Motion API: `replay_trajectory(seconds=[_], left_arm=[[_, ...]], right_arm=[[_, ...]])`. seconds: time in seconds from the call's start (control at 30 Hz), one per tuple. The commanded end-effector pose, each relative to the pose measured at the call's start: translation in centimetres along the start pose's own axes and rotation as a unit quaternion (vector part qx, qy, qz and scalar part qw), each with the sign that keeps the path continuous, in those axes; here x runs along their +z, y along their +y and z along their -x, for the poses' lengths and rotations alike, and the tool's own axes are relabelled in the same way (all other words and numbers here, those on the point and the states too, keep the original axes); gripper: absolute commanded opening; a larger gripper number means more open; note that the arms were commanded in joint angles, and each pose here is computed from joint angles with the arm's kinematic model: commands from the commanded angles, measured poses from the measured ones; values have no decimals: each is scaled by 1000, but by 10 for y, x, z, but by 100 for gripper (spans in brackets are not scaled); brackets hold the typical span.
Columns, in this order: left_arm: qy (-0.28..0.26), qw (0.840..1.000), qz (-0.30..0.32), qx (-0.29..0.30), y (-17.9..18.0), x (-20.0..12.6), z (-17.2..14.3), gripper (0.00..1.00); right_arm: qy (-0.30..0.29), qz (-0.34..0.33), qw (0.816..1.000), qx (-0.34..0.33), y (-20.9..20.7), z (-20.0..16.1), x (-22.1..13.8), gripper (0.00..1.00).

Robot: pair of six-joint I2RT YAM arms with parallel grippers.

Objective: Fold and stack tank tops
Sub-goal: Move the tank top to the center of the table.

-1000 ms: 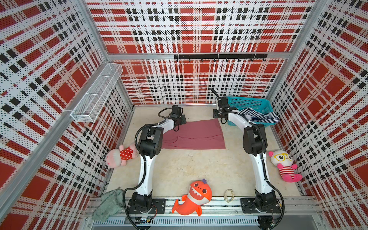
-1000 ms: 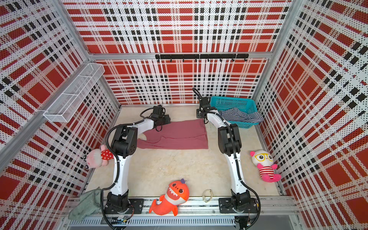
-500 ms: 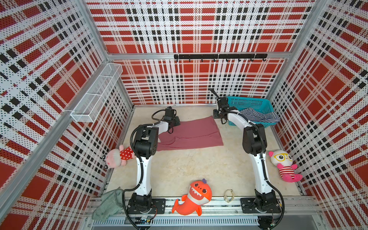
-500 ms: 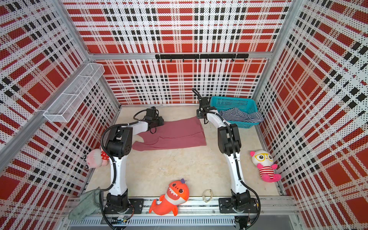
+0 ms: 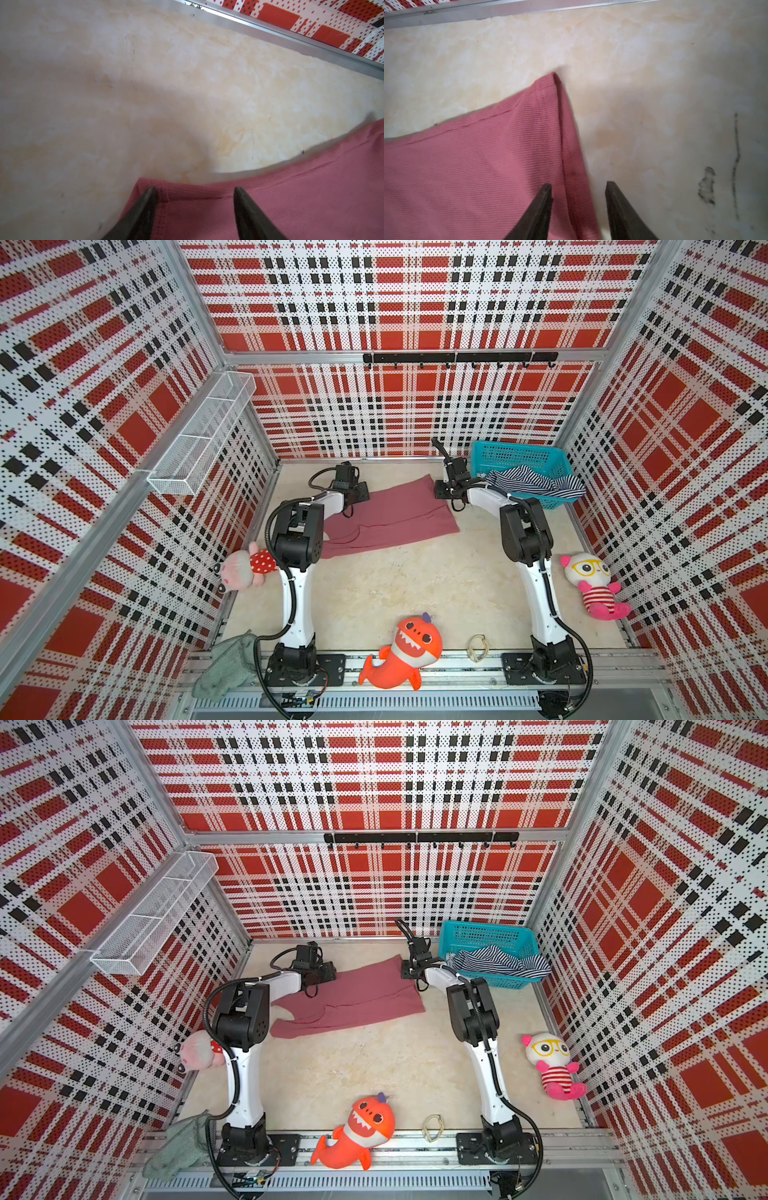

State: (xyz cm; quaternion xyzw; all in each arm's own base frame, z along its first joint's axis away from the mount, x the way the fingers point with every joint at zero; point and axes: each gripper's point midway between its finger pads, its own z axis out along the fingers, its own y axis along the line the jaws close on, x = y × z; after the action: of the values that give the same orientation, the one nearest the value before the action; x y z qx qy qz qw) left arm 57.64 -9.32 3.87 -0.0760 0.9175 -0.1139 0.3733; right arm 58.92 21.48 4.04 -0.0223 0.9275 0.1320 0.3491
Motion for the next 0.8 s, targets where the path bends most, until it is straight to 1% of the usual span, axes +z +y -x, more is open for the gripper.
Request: replay_trajectory(seconds=[0.0, 0.17, 0.3, 0.43, 0.6, 0.67, 0.77], left_arm=[[26, 1000, 3, 1, 1, 5, -12, 64], [45, 999, 9, 0, 9, 12, -30, 64], [60, 998, 9, -13, 16, 2, -46, 64], [74, 997, -1, -24, 18, -9, -63, 64], [103, 995, -10, -15, 11, -21, -94, 64], [109, 994, -15, -7, 5, -27, -99, 64], [113, 993, -17, -2, 1, -31, -102, 65]], right_arm=[[-35, 20, 999, 7, 15, 18, -8, 46], [-8, -21, 1000, 15, -1, -17, -16, 43], [16, -50, 998, 15, -9, -52, -33, 42], [40, -58, 997, 28, -14, -90, -52, 41], [76, -55, 995, 41, -9, -140, -83, 41], [89, -54, 993, 47, -4, -156, -95, 41], [105, -54, 992, 46, 2, -170, -111, 41]])
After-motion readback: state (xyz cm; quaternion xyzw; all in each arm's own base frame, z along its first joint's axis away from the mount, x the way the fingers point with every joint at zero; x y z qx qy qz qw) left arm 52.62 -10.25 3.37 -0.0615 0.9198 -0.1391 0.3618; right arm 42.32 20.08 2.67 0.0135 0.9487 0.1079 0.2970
